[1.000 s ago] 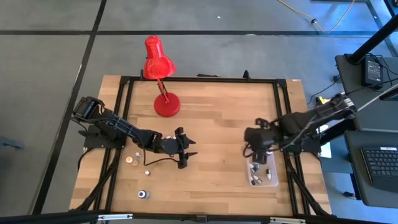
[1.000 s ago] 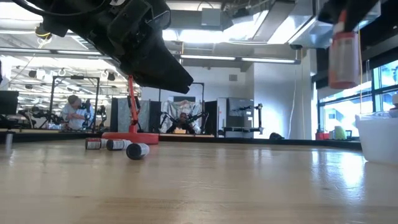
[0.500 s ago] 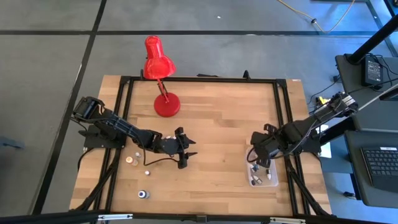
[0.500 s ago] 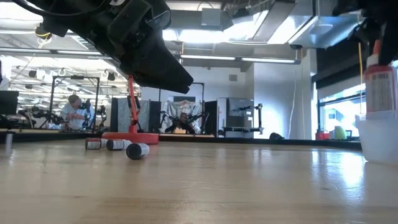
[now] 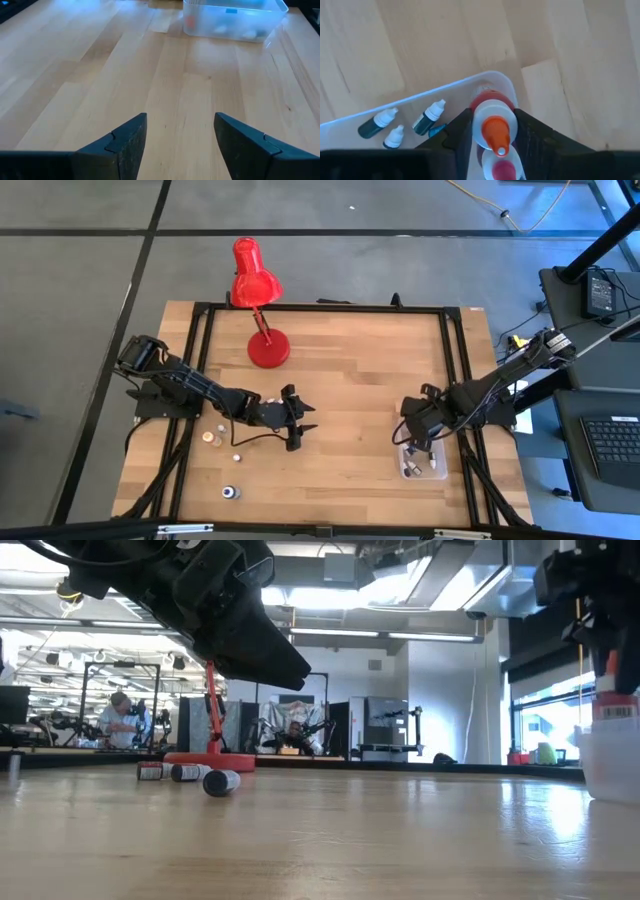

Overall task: Pick & Place food coloring
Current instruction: Put the big orange bottle into the transparent container, then put the big yellow bottle into the transparent container

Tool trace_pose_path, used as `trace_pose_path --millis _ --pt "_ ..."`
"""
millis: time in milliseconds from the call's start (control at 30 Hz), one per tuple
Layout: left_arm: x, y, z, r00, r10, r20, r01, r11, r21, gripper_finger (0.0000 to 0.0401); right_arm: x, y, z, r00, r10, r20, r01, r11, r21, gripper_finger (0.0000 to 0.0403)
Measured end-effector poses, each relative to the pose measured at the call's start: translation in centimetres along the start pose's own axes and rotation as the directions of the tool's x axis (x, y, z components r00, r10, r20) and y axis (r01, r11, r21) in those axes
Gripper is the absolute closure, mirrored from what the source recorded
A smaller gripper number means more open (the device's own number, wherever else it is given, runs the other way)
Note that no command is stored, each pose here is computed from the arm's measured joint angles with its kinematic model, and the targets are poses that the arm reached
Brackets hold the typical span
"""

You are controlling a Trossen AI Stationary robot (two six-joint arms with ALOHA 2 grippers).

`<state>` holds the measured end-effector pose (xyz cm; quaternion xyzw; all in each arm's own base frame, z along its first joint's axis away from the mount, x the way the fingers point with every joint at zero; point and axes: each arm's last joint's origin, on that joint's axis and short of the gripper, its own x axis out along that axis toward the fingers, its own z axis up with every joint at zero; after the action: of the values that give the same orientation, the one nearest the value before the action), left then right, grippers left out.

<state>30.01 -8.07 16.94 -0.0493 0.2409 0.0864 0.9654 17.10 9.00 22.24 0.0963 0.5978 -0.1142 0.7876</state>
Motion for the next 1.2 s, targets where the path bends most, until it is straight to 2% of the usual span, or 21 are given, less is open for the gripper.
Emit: trace_pose_path --millis 300,533,867,1067,1133,1200 --pt "0.0 0.0 0.0 1.0 0.0 0.0 0.0 1.0 0.0 0.0173 0.9 -0.4 -0.4 0.998 -0.054 0.012 0.054 0.998 -0.024 0.0245" --pt "0.0 0.0 0.0 1.0 0.0 0.0 0.0 1.0 0.0 0.0177 1.0 -0.4 -0.5 0.999 -0.047 0.014 0.047 0.999 -0.02 0.0241" --pt "0.0 0.0 0.0 1.0 -0.002 -0.001 0.002 1.0 0.0 0.0174 -1.2 0.2 0.8 0.997 -0.023 0.07 0.028 0.997 -0.07 0.024" --pt "0.0 0.0 0.0 1.0 -0.004 -0.001 0.004 1.0 0.001 0.0177 -3.7 0.2 1.9 0.981 -0.094 0.17 0.115 0.986 -0.119 0.024" --pt "-0.2 -0.2 0.1 1.0 -0.026 -0.002 0.026 0.999 0.02 0.0175 -4.5 0.7 2.8 0.967 -0.057 0.25 0.101 0.981 -0.168 0.024" --pt "-0.6 -0.5 0.4 0.996 -0.092 -0.002 0.092 0.995 0.025 0.0174 -4.9 1.5 3.7 0.94 0.008 0.341 0.075 0.971 -0.229 0.024"
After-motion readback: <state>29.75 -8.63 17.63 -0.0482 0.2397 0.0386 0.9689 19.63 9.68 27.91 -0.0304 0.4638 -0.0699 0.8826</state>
